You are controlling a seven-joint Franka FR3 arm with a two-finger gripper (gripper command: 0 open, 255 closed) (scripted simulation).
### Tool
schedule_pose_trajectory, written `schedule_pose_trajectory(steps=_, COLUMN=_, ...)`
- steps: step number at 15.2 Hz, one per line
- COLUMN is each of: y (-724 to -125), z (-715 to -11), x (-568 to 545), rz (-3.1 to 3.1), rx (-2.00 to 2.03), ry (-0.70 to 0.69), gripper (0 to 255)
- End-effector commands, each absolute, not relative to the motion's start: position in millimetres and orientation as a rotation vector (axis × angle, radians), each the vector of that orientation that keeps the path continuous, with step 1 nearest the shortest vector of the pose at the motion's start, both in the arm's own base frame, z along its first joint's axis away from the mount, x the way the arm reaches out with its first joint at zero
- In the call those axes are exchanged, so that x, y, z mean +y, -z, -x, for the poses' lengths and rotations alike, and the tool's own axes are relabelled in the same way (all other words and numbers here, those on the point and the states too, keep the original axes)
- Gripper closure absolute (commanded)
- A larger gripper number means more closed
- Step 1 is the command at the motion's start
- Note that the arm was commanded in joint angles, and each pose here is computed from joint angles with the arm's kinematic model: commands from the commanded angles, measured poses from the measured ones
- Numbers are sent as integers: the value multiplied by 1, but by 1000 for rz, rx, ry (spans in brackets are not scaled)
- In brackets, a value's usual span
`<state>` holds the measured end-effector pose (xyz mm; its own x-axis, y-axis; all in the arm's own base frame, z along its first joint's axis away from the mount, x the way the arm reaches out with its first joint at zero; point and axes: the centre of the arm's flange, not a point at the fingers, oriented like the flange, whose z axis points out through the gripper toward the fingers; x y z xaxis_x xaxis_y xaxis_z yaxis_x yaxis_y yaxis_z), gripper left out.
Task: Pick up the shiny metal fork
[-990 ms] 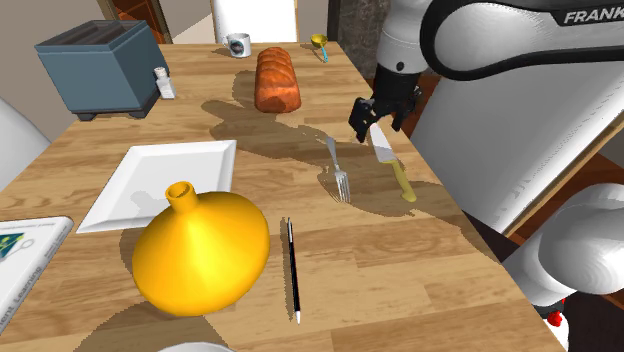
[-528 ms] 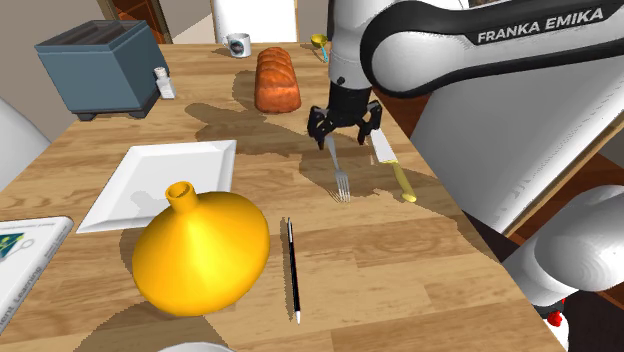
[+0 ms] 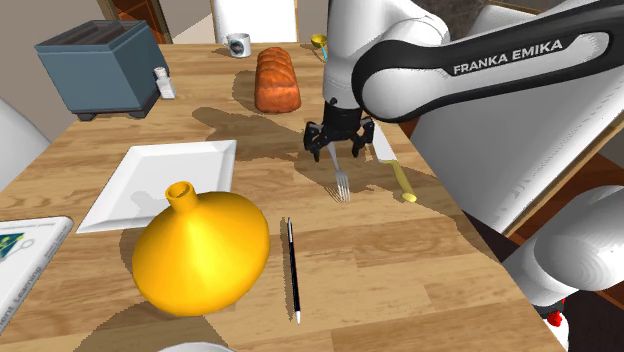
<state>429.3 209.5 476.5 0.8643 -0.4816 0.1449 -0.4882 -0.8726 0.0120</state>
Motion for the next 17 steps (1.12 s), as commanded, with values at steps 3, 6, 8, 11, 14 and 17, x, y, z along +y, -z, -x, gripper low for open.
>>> schedule_pose_trajectory(steps=3, y=-473, z=-429, x=208, rz=-2987, rx=-777, ry=-214, gripper=255)
schedule_pose_trajectory(steps=6, y=-473, z=-429, x=208, rz=-2987, rx=-777, ry=-214, gripper=255)
schedule_pose_trajectory(steps=8, y=-473, z=-429, x=208, rz=-2987, rx=-777, ry=-214, gripper=255)
schedule_pose_trajectory(steps=11, y=-473, z=-429, x=209, rz=-2987, rx=-777, ry=-214, gripper=255)
schedule_pose_trajectory(steps=14, y=-488, z=-429, x=209, rz=-2987, rx=-777, ry=-214, gripper=255)
schedule_pose_trajectory(steps=17, y=-504, z=-429, x=209, rz=-2987, rx=-777, ry=-214, gripper=255)
